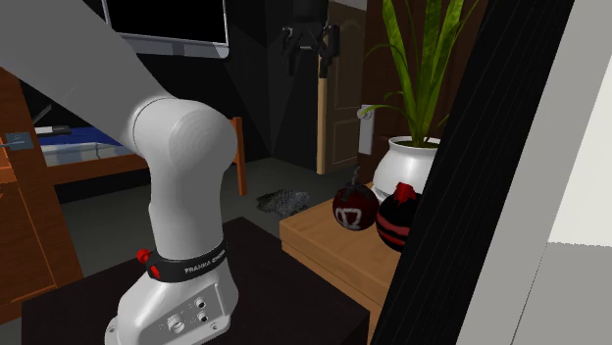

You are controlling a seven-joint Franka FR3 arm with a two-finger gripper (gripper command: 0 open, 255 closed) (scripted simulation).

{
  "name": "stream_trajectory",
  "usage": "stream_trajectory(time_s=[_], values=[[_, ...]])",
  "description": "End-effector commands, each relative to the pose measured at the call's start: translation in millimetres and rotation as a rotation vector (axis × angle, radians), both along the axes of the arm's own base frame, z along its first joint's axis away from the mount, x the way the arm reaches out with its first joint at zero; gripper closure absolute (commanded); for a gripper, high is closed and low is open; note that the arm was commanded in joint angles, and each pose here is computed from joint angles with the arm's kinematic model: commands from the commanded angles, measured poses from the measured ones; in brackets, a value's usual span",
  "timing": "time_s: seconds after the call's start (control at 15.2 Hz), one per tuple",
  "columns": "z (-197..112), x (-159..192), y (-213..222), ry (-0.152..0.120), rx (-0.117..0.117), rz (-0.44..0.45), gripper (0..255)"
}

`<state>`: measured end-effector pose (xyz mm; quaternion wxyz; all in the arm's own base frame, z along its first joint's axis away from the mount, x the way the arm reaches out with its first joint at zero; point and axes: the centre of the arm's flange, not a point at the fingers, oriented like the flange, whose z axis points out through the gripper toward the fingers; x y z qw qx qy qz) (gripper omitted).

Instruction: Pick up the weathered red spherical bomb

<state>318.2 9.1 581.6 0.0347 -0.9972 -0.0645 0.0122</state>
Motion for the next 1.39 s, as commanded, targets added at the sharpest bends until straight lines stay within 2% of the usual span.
stream_trajectory(time_s=[0.0,1.06,1.32], values=[[0.0,0.0,0.0,0.000,0.000,0.000,0],[-161.8,-9.7,-111.6,-0.100,-0.158,0.028,0],[-182.0,-9.7,-115.2,-0.103,-0.162,0.029,0]])
